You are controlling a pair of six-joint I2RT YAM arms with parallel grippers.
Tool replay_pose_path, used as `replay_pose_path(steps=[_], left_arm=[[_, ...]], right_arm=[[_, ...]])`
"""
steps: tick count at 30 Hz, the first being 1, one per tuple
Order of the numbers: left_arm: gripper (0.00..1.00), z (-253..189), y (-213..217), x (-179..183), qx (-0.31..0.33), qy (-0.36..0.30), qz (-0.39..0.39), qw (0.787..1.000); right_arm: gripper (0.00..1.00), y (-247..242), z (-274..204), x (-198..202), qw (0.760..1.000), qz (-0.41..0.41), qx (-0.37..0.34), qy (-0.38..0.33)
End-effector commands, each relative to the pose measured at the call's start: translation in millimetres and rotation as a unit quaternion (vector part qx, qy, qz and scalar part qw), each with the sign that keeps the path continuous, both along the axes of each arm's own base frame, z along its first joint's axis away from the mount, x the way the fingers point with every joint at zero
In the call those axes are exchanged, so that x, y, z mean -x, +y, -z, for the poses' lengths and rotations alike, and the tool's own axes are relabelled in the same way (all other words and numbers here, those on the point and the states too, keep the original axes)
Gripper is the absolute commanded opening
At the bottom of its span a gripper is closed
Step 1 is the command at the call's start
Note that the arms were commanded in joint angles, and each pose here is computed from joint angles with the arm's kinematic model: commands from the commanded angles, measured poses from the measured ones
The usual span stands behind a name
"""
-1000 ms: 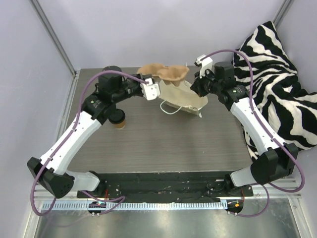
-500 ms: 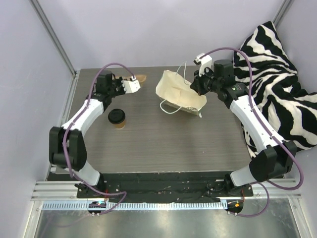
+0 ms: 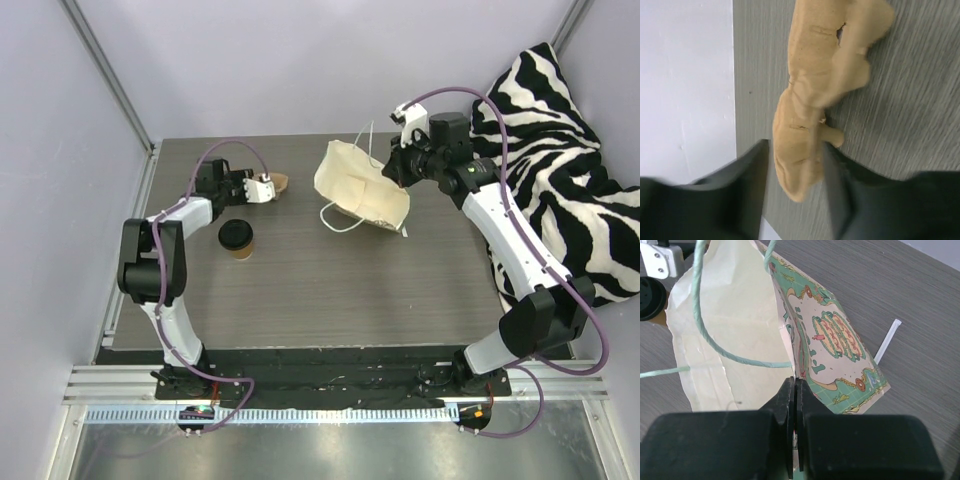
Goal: Pack the takeout coffee
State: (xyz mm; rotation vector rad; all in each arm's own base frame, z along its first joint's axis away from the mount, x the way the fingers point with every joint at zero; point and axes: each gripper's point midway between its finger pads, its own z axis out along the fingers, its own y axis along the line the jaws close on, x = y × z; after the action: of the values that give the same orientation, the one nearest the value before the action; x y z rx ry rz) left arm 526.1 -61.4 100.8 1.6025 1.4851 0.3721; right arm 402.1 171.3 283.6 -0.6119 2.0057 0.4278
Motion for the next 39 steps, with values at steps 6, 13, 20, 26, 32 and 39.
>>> replay_pose_path(steps=[6, 13, 20, 26, 32, 39], left_arm=[[0.68, -93.6, 40.1, -16.7, 0.23, 0.084, -0.245, 0.938], [0.63, -54.0, 90.8, -9.1, 0.346, 0.212, -0.468, 0.785], [0.58, -6.8, 112.2, -20.0, 0.402, 0.273, -0.556, 0.674], [0.58, 22.8, 105.5, -21.4, 0.406, 0.309, -0.549, 0.662], [0.57, 21.8, 101.4, -29.4, 0.441, 0.319, -0.534, 0.647], [0.6, 12.6, 122.1, -30.3, 0.475, 0.302, -0.554, 0.614]], right_arm=[[0.01, 10.7, -21.1, 2.5, 0.997, 0.017, -0.065, 0.026], [0.01, 14.0, -19.0, 1.3, 0.997, 0.009, -0.068, 0.03], [0.01, 20.3, -32.2, 3.6, 0.995, 0.007, -0.098, 0.034], [0.01, 29.3, -38.3, 8.2, 0.987, 0.011, -0.144, 0.065], [0.01, 33.0, -35.9, 9.0, 0.971, 0.026, -0.206, 0.119], [0.02, 26.4, -21.3, 9.5, 0.956, 0.04, -0.238, 0.167]])
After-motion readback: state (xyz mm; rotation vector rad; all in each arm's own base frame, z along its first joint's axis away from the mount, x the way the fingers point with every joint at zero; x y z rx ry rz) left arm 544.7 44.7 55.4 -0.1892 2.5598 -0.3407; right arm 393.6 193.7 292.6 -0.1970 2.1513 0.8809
